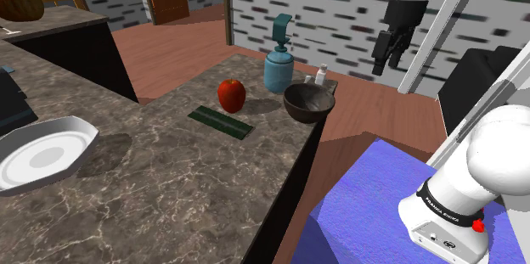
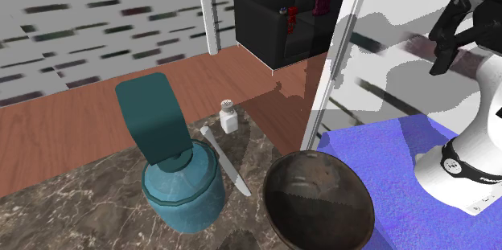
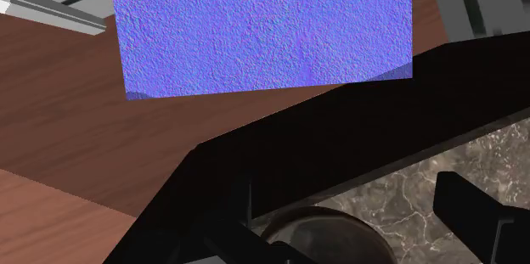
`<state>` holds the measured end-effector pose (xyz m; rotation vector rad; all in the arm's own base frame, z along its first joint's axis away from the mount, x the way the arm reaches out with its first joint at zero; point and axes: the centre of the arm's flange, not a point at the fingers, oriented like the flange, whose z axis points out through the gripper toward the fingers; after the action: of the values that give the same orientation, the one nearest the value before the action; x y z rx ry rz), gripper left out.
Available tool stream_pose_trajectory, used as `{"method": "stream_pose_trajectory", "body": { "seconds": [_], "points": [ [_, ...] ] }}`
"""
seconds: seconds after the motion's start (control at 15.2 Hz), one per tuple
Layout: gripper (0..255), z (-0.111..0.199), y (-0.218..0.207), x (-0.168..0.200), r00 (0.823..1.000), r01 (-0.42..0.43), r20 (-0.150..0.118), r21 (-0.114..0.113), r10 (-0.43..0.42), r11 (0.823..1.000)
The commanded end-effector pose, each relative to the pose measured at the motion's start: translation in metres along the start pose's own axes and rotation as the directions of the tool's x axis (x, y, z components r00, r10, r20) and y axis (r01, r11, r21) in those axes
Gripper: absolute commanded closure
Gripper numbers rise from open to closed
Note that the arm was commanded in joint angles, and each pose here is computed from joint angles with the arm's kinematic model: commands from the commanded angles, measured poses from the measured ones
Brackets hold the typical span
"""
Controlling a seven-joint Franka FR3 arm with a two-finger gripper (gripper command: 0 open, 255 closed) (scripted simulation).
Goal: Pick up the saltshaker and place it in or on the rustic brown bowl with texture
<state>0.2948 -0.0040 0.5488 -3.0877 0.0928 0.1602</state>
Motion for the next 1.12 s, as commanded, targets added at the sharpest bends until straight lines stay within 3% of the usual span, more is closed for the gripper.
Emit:
{"method": "stream_pose_trajectory", "body": {
  "seconds": [0.0, 1.06],
  "points": [
    [0, 0.0, 0.0, 0.0, 1.0, 0.0, 0.0, 0.0, 0.0, 1.0],
    [0, 0.059, 0.129, 0.159, 0.985, 0.174, 0.005, 0.014, -0.175, 0.985]
  ]
}}
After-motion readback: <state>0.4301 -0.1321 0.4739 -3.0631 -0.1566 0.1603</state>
